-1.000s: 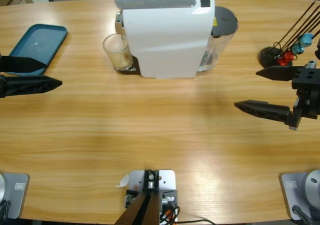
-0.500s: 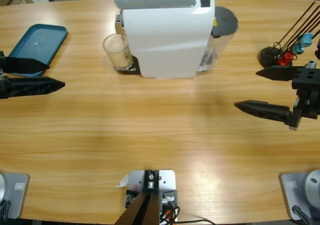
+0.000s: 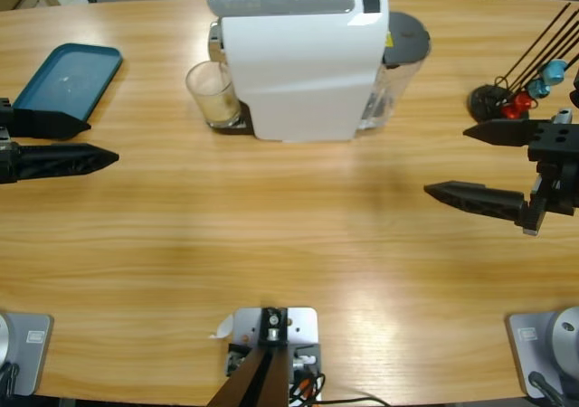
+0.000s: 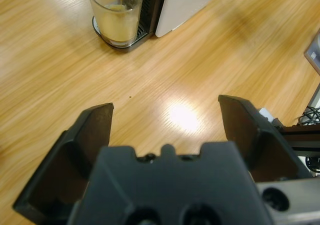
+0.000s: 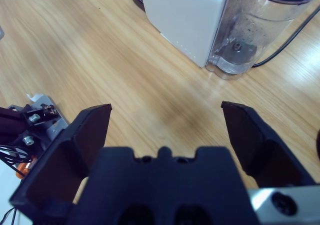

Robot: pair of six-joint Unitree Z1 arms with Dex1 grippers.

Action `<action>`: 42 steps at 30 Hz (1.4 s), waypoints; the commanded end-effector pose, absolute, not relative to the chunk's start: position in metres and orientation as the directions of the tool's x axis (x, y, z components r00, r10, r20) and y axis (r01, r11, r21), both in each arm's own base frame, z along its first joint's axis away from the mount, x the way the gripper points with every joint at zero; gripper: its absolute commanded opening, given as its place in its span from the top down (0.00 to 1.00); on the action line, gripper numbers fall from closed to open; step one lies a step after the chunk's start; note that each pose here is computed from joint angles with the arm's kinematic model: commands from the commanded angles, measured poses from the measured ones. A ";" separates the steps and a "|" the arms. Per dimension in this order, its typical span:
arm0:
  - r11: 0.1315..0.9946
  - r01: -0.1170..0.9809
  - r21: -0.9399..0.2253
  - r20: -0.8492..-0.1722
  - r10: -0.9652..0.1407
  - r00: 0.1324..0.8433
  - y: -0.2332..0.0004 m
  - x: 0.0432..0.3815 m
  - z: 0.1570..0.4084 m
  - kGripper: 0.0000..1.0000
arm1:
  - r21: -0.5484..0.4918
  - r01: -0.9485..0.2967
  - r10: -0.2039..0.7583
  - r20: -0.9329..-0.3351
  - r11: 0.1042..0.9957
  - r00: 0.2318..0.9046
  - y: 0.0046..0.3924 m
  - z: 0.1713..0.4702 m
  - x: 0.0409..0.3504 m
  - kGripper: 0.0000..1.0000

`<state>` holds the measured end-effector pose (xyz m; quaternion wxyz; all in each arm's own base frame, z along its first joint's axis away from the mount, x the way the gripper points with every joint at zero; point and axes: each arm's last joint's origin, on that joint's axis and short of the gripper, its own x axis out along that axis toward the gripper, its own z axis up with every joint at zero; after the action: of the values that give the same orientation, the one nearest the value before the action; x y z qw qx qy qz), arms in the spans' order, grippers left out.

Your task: Pour coffee

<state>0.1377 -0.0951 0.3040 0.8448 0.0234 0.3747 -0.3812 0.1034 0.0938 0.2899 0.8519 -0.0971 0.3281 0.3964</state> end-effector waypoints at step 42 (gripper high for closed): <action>0.628 0.778 0.034 -0.553 -0.636 0.538 -0.160 0.236 0.208 0.02 | 0.108 -0.735 0.606 -0.651 0.669 0.457 0.090 0.278 0.096 0.00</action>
<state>0.2229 -0.1454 0.2370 0.8744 0.1327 0.2528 -0.3922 0.1012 0.0921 0.2841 0.8497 -0.0960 0.3365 0.3943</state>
